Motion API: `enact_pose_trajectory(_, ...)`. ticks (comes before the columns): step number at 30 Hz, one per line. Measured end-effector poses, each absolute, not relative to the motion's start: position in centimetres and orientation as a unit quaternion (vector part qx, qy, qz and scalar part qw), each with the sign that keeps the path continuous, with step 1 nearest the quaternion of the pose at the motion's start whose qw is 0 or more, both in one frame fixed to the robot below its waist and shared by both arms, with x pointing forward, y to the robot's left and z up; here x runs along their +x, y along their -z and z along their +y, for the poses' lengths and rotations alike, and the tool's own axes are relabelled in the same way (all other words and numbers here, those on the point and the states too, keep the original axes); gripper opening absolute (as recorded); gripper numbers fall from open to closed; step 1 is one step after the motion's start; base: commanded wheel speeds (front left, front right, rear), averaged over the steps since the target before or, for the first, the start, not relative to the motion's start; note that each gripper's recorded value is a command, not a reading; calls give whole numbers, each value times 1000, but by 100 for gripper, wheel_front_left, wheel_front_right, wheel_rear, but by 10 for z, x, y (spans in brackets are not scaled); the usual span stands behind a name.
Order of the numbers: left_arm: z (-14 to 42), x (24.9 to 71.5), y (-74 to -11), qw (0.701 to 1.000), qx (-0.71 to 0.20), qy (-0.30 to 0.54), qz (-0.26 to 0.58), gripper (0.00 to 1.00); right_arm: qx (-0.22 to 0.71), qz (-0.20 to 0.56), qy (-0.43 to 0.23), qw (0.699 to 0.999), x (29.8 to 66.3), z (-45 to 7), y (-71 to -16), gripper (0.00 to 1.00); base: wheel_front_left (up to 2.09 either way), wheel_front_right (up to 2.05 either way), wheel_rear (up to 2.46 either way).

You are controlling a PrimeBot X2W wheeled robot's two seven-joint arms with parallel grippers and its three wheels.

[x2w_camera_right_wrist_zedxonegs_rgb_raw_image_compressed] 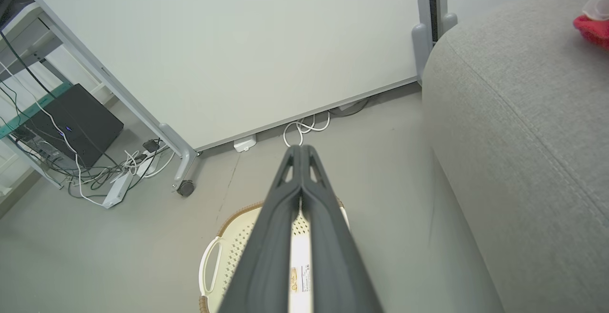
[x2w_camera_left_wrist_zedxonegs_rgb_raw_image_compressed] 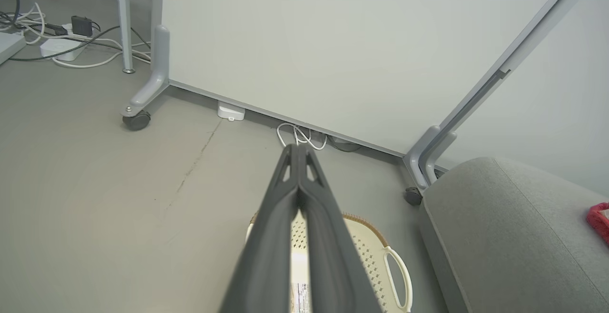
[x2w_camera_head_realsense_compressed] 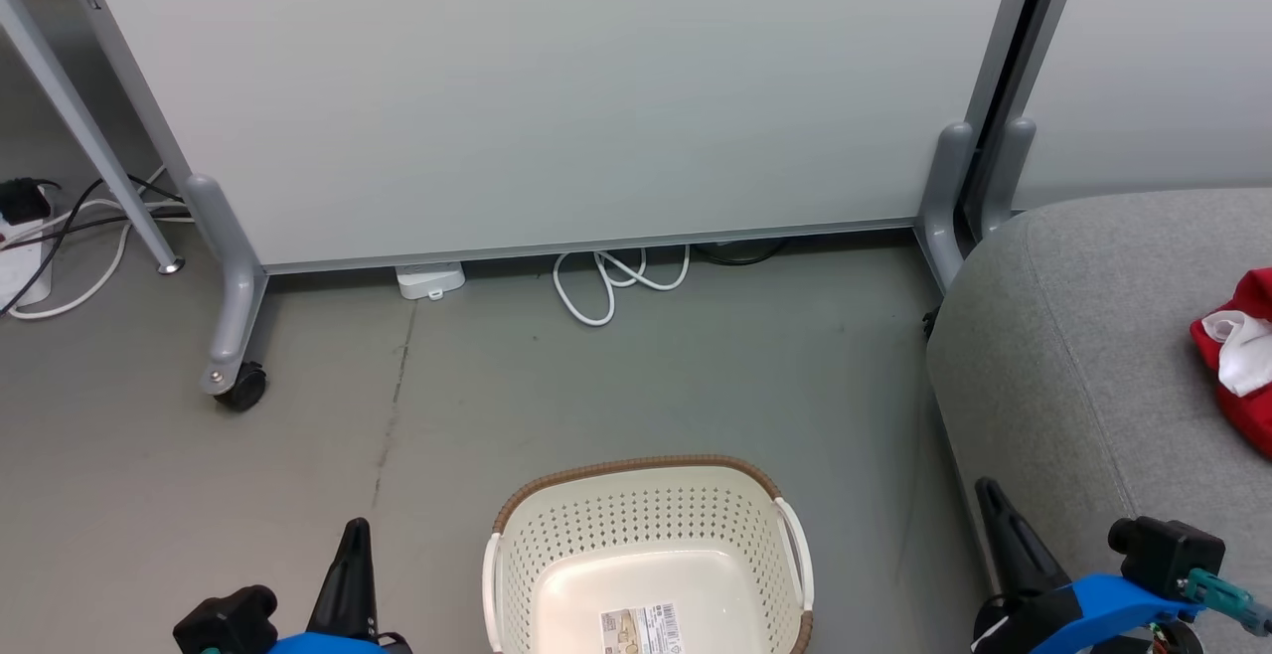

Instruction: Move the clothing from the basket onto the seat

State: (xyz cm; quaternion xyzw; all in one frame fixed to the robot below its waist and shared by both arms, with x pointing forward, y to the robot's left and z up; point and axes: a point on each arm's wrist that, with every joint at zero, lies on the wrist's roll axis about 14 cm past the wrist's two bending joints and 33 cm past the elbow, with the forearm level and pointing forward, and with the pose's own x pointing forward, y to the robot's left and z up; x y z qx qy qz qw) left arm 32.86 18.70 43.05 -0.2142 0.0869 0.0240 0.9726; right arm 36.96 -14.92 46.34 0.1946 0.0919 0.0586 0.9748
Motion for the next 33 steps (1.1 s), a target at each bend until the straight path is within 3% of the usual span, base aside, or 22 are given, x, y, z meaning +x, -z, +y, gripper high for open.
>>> enact_pose_trajectory(33, 201, 351, -453, 899, -430, -58, 59, 0, 422, 74, -15, 903, 377, -168, -475, 0, 0, 0, 0)
